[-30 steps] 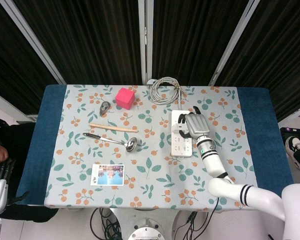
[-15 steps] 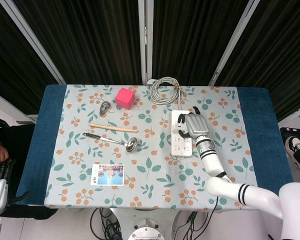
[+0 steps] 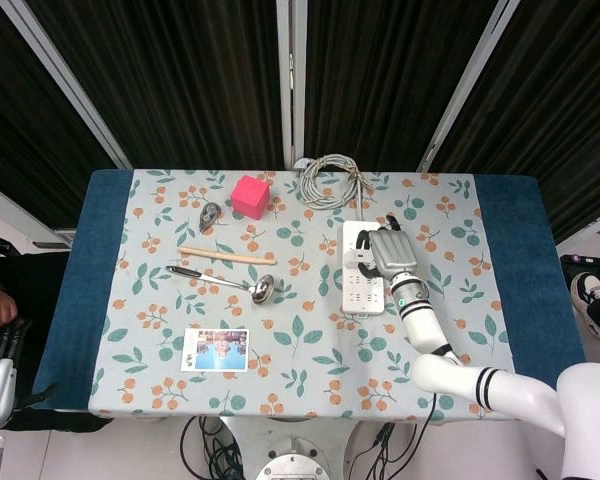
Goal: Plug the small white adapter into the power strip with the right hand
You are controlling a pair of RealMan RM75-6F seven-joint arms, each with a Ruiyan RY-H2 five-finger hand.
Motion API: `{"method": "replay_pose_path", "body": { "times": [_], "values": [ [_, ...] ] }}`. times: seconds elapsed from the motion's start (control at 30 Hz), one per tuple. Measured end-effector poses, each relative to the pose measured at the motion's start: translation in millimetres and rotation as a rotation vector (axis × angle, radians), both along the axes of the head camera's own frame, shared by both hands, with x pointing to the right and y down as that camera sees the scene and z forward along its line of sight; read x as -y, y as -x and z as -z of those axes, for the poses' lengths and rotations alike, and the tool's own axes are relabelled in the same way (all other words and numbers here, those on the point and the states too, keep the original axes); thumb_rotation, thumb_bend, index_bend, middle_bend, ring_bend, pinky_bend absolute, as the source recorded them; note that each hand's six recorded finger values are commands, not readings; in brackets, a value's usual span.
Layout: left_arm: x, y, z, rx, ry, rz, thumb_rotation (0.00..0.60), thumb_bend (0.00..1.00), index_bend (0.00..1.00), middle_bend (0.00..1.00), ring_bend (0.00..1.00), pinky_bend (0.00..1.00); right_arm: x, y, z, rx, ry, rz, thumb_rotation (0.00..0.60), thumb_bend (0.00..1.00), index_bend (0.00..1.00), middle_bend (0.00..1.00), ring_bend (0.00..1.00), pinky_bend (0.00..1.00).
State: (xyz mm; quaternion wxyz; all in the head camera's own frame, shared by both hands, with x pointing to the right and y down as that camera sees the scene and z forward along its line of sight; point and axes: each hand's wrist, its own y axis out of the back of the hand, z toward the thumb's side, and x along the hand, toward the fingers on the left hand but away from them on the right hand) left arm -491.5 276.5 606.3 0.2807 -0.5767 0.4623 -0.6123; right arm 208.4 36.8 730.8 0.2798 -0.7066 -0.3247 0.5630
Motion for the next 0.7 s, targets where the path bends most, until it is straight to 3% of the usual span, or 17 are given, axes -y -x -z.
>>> {"method": "replay_pose_path", "body": {
  "times": [0.3, 0.7],
  "values": [
    [-2.0, 1.0, -1.1, -0.002, 0.003, 0.006, 0.6, 0.0, 0.06, 0.0, 0.0, 0.0, 1.7, 10.7, -4.6, -0.032, -0.015, 0.03, 0.6, 0.62, 0.75, 0.61, 0.32, 0.0],
    [-2.2, 0.7, -1.9, -0.002, 0.005, 0.006, 0.6, 0.0, 0.06, 0.0, 0.0, 0.0, -0.7, 1.9, -12.6, -0.038, -0.001, 0.004, 0.6, 0.62, 0.75, 0.61, 0.33, 0.0]
  ]
}}
